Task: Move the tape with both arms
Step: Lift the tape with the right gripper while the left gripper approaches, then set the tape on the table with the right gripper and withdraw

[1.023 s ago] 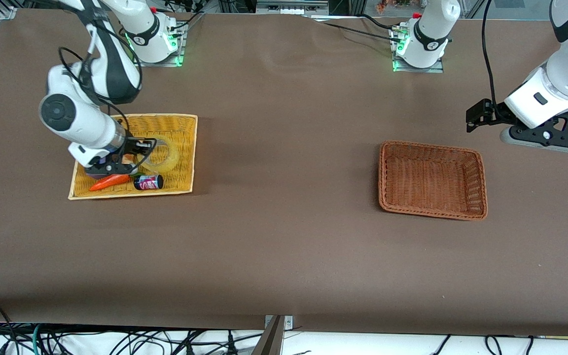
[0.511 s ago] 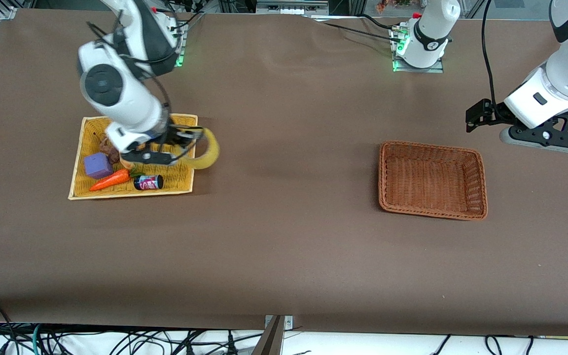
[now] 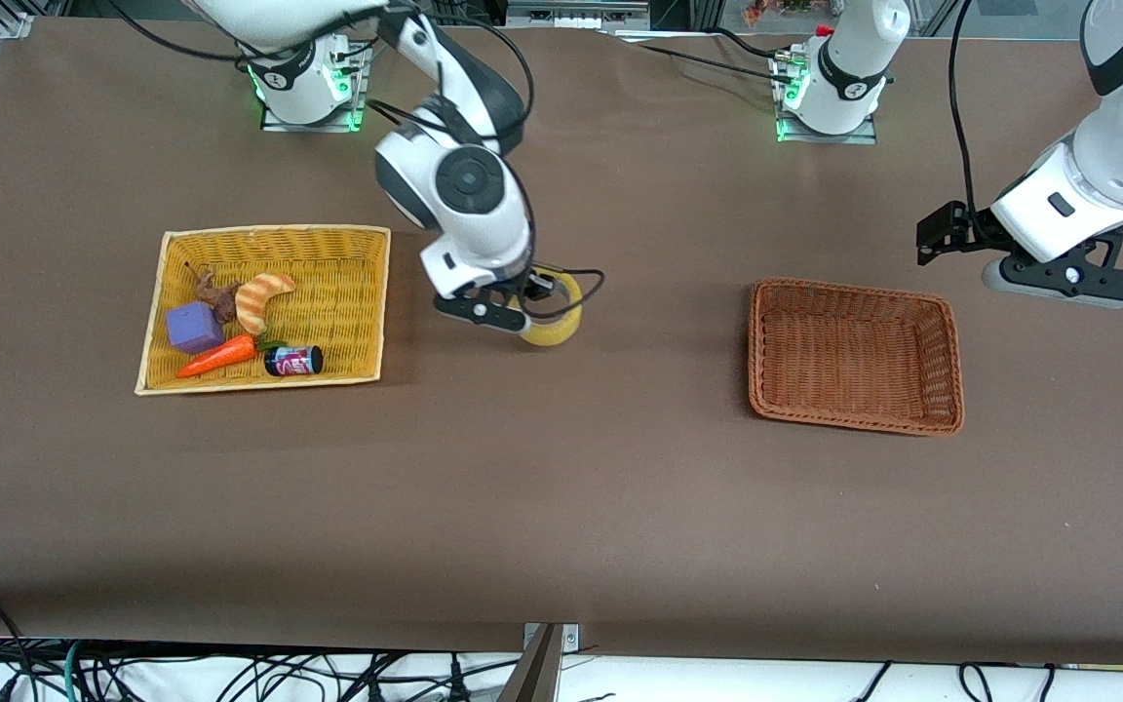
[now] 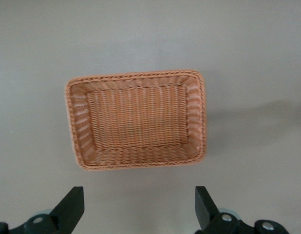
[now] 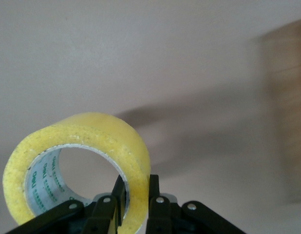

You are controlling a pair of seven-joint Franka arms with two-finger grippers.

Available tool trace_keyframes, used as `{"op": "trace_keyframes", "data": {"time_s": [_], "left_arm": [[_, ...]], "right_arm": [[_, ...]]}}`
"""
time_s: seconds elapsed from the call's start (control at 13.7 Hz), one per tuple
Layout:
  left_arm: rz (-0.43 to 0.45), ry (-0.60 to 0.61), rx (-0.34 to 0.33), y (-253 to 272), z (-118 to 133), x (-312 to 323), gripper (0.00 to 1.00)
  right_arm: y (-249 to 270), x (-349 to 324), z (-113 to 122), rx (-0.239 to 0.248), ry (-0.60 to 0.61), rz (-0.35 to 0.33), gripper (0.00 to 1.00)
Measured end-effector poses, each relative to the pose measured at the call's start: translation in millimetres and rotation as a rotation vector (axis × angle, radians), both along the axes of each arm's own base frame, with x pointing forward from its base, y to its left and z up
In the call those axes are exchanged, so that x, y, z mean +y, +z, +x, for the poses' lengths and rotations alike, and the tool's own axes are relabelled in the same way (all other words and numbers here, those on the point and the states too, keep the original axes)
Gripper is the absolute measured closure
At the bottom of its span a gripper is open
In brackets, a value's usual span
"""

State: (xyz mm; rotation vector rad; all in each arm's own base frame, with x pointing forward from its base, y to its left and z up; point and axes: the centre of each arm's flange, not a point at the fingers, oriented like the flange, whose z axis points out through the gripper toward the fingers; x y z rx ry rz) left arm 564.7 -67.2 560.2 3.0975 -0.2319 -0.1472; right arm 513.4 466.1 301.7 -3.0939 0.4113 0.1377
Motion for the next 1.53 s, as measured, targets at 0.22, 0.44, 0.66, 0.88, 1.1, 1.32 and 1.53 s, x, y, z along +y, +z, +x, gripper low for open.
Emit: {"op": "trace_keyframes", "data": {"time_s": [0.22,0.44,0.66,0.88,1.1,1.32,1.53], "left_arm": [[-0.014,0.014,0.024,-12,5,-3,0.00],[-0.038,0.052,0.045,-23,6,-28,0.00],[-0.078,0.130,0.034,-42,8,-100,0.00],[-0.107,0.225,0.016,-76,9,-177,0.00],[-0.132,0.262,0.020,-109,10,-219,0.00],[-0.142,0.280,0.021,-130,18,-225,0.00],[-0.134,0.296,0.035,-141,15,-236,0.00]], "right_arm": [[-52,11,3,0.020,0.000,0.034,0.78],[-79,19,-4,0.043,0.010,0.039,0.78],[-82,23,-8,0.040,0.024,0.033,0.78],[-80,24,-6,0.017,0.041,0.024,0.63],[-57,24,8,-0.045,0.068,0.008,0.34],[4,-9,41,-0.071,0.190,-0.047,0.02],[91,-114,93,-0.058,0.271,-0.083,0.00]]}}
